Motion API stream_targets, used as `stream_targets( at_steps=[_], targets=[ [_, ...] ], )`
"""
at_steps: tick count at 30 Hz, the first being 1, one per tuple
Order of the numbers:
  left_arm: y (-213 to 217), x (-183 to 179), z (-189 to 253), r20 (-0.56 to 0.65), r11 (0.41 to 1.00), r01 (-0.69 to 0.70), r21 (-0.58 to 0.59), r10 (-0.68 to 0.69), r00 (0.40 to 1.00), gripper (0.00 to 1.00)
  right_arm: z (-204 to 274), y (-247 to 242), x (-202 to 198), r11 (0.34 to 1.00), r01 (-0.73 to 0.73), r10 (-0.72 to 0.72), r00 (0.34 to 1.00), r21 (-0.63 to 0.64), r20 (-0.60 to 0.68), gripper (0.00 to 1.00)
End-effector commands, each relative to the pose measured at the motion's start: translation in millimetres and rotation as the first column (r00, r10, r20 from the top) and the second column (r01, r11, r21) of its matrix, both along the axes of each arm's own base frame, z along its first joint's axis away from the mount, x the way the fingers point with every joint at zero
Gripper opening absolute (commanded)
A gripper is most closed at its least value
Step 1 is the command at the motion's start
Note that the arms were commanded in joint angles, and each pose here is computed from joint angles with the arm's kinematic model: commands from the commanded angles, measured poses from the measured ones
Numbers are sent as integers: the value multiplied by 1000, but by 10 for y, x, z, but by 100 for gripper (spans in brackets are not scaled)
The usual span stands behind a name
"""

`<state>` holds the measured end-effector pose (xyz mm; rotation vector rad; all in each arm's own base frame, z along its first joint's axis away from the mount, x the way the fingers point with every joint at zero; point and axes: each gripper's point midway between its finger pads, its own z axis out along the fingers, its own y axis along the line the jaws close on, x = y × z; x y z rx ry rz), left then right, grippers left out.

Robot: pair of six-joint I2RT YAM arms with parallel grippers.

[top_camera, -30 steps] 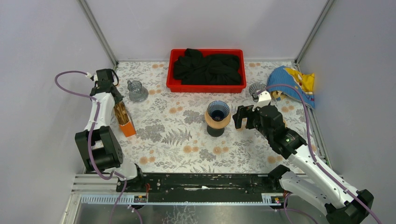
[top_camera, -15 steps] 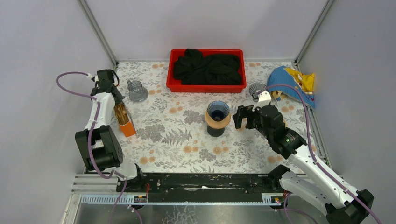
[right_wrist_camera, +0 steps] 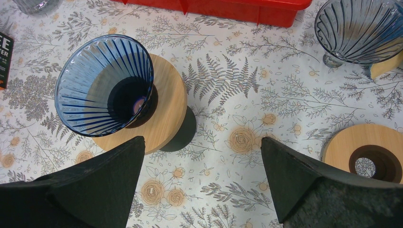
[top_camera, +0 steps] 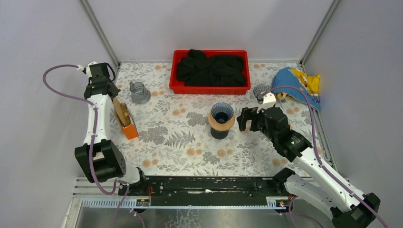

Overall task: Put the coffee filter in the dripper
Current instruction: Pick up the coffee filter from the coffee filter holder.

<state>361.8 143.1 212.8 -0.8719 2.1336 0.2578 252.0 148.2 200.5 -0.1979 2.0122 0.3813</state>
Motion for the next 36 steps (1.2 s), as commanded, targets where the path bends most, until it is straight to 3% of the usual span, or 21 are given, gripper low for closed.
stream_targets(
  at_steps=[1, 7, 13, 22, 30, 36],
  targets=[
    [85, -38, 86, 4, 999, -36, 29, 36, 999, 0, 119, 78, 8, 999, -21, 20, 999, 32, 29, 99],
    [87, -13, -13, -2, 999, -35, 23, 35, 999, 9, 119, 82, 7, 999, -23, 22, 999, 34, 29, 99],
    [83, -36, 34, 16, 999, -42, 21, 42, 999, 38, 118, 88, 7, 999, -25, 24, 999, 35, 28, 99],
    [11, -108, -29, -3, 1000, -13, 3, 13, 1000, 54, 124, 95, 3, 999, -29, 28, 999, 40, 30, 99],
    [-25, -188, -329, -68, 1000, -11, -24, 10, 998, 50, 129, 97, 4, 999, -29, 28, 999, 41, 31, 99],
    [-33, -168, -258, -50, 1000, -3, -21, 2, 999, 25, 121, 99, 3, 999, -30, 29, 999, 40, 28, 99]
  ],
)
